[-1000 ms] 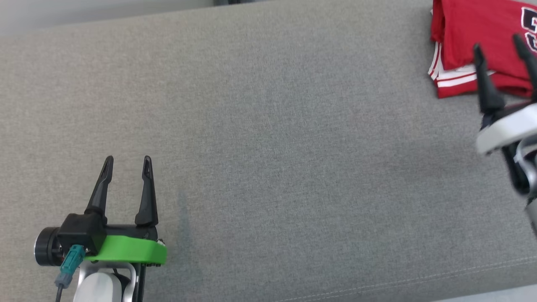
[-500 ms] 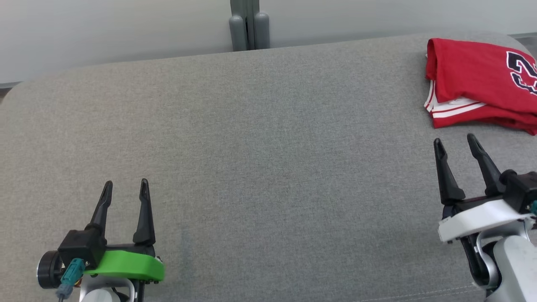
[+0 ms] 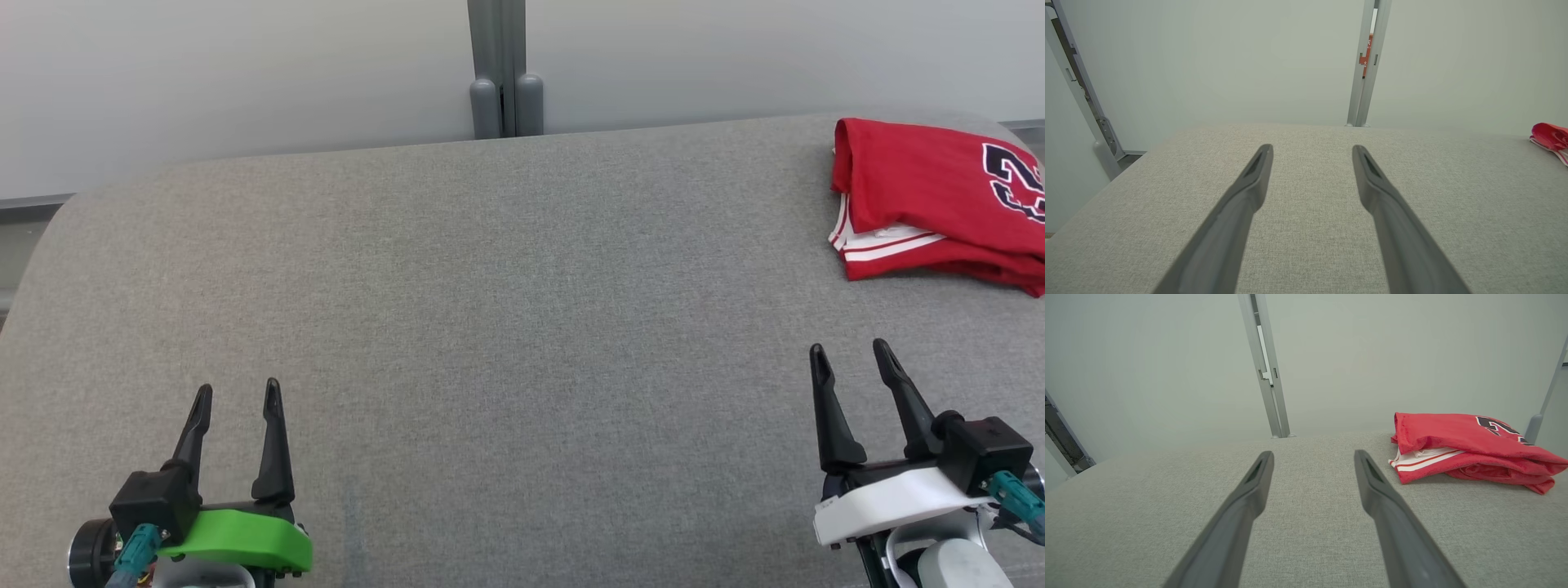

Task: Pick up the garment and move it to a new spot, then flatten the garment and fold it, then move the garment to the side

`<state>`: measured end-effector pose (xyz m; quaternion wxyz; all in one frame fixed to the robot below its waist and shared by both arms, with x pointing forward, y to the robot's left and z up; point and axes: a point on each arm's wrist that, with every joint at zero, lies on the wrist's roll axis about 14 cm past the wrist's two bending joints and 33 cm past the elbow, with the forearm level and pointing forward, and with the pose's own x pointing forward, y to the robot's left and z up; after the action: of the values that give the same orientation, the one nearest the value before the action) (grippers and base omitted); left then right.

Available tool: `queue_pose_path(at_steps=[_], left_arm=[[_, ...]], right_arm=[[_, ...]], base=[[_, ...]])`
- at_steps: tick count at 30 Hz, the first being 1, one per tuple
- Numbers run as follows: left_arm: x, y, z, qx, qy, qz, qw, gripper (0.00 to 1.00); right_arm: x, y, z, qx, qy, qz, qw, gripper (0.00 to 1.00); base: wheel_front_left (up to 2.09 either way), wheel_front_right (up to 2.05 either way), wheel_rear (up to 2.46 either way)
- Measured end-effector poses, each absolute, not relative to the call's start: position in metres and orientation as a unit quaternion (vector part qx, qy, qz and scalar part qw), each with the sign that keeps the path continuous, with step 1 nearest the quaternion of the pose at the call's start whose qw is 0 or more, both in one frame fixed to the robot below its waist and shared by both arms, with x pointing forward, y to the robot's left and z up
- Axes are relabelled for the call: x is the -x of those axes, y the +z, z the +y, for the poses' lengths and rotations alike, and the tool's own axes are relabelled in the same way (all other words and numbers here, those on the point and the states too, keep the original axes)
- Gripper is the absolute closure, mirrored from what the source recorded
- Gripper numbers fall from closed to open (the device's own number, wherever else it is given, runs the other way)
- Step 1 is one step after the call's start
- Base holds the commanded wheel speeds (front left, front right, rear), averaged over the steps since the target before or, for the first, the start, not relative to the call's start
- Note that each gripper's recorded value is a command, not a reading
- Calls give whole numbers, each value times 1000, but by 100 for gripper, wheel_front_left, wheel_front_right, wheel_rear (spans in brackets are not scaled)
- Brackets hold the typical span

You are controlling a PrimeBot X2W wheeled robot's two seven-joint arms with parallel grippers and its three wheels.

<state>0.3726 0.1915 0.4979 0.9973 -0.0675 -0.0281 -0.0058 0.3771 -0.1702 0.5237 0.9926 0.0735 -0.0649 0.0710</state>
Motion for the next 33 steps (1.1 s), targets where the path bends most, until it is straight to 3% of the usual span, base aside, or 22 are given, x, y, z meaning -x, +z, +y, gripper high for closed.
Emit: queue_pose_path(at_steps=[32, 33], left_arm=[[-365, 496, 200, 67, 5, -26, 997, 0], [-365, 494, 199, 67, 4, -23, 997, 100]], right_arm=[[-370, 520, -160, -70, 76, -60, 993, 0], [-370, 519, -160, -70, 76, -59, 993, 100]], base=[[0, 0, 0], [0, 0, 0]])
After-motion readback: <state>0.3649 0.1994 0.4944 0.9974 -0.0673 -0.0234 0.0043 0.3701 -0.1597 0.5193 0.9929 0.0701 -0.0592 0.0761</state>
